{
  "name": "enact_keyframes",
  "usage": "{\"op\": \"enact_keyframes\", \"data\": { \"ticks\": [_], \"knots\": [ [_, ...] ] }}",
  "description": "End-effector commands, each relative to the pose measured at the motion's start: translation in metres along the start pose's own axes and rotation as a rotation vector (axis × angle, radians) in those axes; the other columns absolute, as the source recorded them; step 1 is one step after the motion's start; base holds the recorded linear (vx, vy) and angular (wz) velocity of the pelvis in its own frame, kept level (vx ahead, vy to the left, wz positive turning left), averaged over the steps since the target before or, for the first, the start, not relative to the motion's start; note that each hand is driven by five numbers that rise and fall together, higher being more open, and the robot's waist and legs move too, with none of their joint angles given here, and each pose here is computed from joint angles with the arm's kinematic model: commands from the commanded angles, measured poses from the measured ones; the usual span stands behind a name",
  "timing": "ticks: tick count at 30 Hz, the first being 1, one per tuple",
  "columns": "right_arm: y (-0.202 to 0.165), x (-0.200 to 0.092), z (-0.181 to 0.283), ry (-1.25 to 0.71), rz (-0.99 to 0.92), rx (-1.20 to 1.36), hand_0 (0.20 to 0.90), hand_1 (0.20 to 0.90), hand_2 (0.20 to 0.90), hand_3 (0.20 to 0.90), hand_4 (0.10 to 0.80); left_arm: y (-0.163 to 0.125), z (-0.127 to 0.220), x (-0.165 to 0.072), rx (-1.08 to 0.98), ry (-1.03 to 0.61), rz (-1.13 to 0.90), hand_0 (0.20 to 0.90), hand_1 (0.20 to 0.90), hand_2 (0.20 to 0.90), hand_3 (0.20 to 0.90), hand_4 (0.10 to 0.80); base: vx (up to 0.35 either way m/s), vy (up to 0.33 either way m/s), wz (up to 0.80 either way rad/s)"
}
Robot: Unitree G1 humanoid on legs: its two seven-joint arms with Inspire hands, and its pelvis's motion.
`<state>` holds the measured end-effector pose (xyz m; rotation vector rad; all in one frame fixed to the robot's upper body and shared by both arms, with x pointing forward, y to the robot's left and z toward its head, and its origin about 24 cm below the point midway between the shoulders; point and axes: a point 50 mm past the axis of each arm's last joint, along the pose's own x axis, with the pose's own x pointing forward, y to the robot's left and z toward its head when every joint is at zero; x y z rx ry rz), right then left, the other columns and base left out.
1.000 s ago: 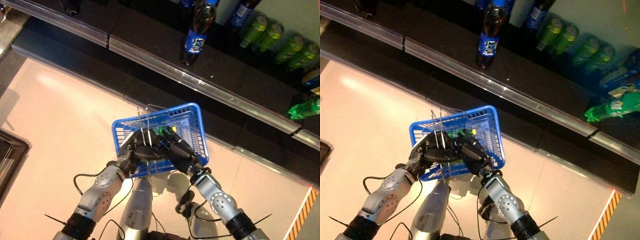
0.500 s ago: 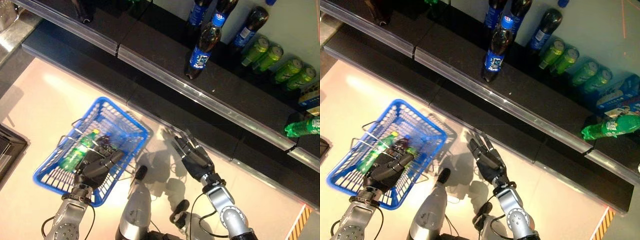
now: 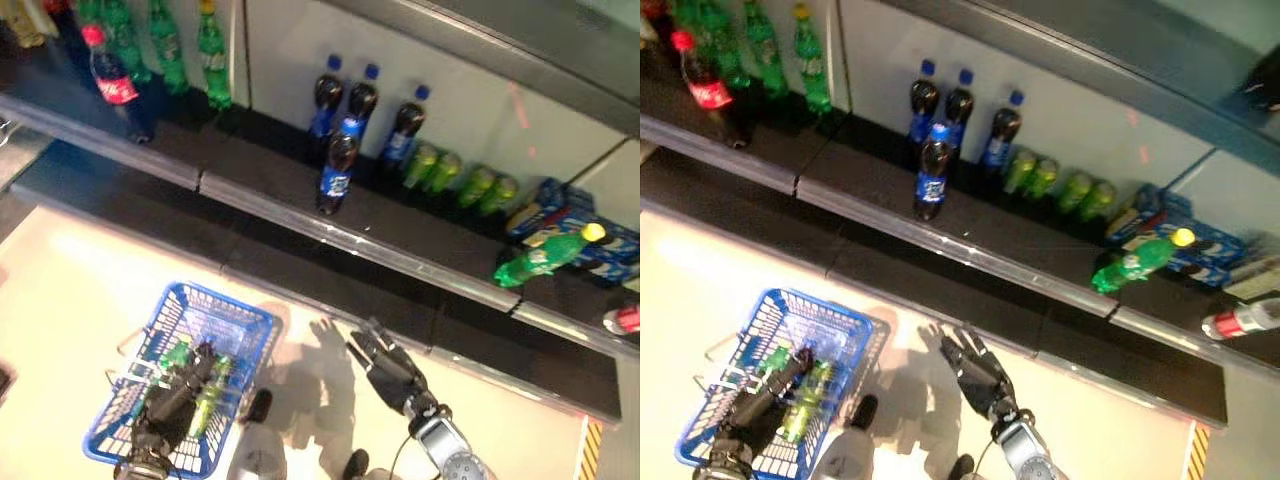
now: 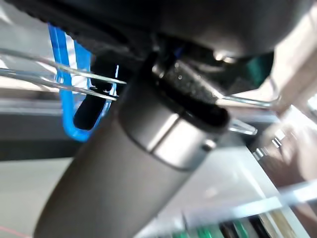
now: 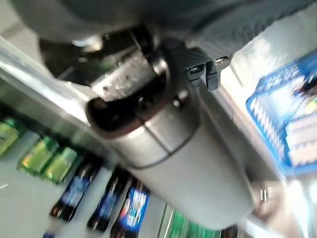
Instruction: Pick up the drink and place into the basket.
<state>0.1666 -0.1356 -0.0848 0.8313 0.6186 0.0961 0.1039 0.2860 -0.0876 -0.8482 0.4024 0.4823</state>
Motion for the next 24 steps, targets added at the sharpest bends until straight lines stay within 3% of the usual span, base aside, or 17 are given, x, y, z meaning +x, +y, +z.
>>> {"op": "enact_keyframes", "data": {
  "ticks": [1, 7, 13, 24],
  "knots": [
    [-0.043, -0.026, 0.006, 0.04, -0.129, -0.186, 0.9, 0.9, 0.9, 0.9, 0.8, -0.05, 0.047, 0.018, 0.034, -0.356, -0.251, 0.3, 0.3, 0.3, 0.2, 0.1, -0.024, -0.037, -0.2],
    [-0.101, -0.047, -0.017, 0.23, -0.432, -0.341, 0.9, 0.9, 0.9, 0.9, 0.8, -0.001, 0.007, 0.029, -0.009, -0.173, 0.119, 0.3, 0.3, 0.3, 0.2, 0.1, -0.03, -0.03, -0.2],
    [-0.133, -0.075, -0.044, 0.465, -0.686, -0.628, 0.9, 0.9, 0.9, 0.9, 0.8, 0.037, -0.049, 0.014, -0.013, 0.086, 0.481, 0.3, 0.3, 0.3, 0.2, 0.1, -0.017, -0.026, -0.06],
    [-0.132, -0.074, -0.051, 0.499, -0.72, -0.701, 0.9, 0.9, 0.9, 0.9, 0.8, 0.031, -0.084, 0.009, 0.048, 0.251, 0.53, 0.3, 0.3, 0.3, 0.2, 0.1, 0.017, -0.012, -0.08]
  ]
}}
